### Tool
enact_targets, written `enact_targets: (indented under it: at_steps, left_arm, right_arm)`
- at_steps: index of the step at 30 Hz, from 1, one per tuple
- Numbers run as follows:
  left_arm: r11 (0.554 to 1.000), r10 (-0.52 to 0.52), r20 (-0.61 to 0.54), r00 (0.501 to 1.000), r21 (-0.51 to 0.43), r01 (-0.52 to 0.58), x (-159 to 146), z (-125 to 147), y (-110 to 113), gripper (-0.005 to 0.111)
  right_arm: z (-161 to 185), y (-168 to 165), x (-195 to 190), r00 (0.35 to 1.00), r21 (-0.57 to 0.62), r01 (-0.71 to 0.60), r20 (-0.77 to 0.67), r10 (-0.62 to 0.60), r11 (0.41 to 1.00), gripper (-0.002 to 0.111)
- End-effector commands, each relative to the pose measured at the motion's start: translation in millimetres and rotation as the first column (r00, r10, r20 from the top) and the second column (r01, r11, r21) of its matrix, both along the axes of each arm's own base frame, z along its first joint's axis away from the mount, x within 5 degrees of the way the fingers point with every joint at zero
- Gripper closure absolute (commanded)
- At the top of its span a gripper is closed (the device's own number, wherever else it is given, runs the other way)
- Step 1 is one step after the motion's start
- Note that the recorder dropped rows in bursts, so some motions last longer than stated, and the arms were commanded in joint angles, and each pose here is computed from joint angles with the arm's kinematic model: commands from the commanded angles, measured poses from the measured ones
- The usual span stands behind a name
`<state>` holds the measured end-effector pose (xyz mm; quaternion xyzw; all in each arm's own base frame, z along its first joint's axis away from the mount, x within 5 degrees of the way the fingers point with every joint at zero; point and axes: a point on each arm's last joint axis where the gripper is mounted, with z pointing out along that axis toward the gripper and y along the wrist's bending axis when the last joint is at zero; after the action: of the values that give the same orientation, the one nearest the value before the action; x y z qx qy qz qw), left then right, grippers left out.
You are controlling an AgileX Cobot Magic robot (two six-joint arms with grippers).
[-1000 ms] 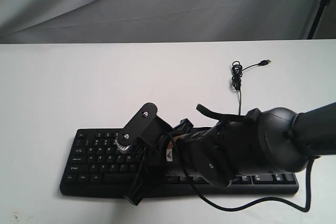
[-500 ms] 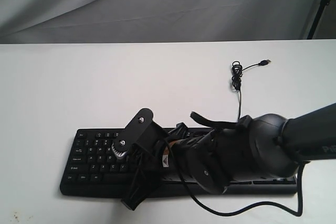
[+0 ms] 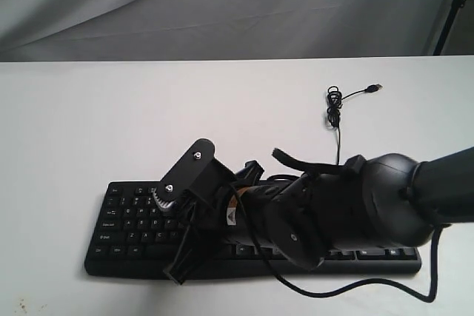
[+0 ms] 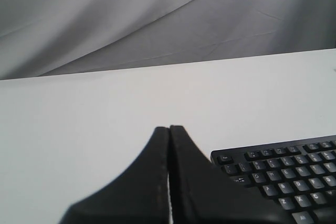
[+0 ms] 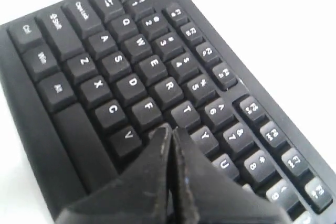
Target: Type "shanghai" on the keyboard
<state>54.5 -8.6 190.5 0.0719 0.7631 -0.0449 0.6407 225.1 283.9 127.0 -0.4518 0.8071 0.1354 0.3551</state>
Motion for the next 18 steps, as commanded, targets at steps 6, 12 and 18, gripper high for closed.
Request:
enact_targets:
  at_steps: [6, 12, 18]
  left_arm:
    - [1.0, -0.003, 0.002, 1.0, -0.002, 0.003, -0.1, -1.0, -0.2, 0.107]
    - [1.0, -0.003, 0.002, 1.0, -0.002, 0.003, -0.1, -1.0, -0.2, 0.107]
    - [1.0, -0.003, 0.002, 1.0, -0.002, 0.003, -0.1, -1.0, -0.2, 0.107]
  right_arm:
    - [-2.0, 19.1, 12.8, 1.0, -0.02, -0.03, -0.002, 0.03, 0.999, 0.108]
    - [-5.8, 19.1, 12.6, 0.999, -0.031, -0.031, -0.012, 0.031, 0.999, 0.108]
    - [-8.2, 19.1, 12.8, 0.999, -0.035, -0.032, -0.014, 0.032, 0.999, 0.108]
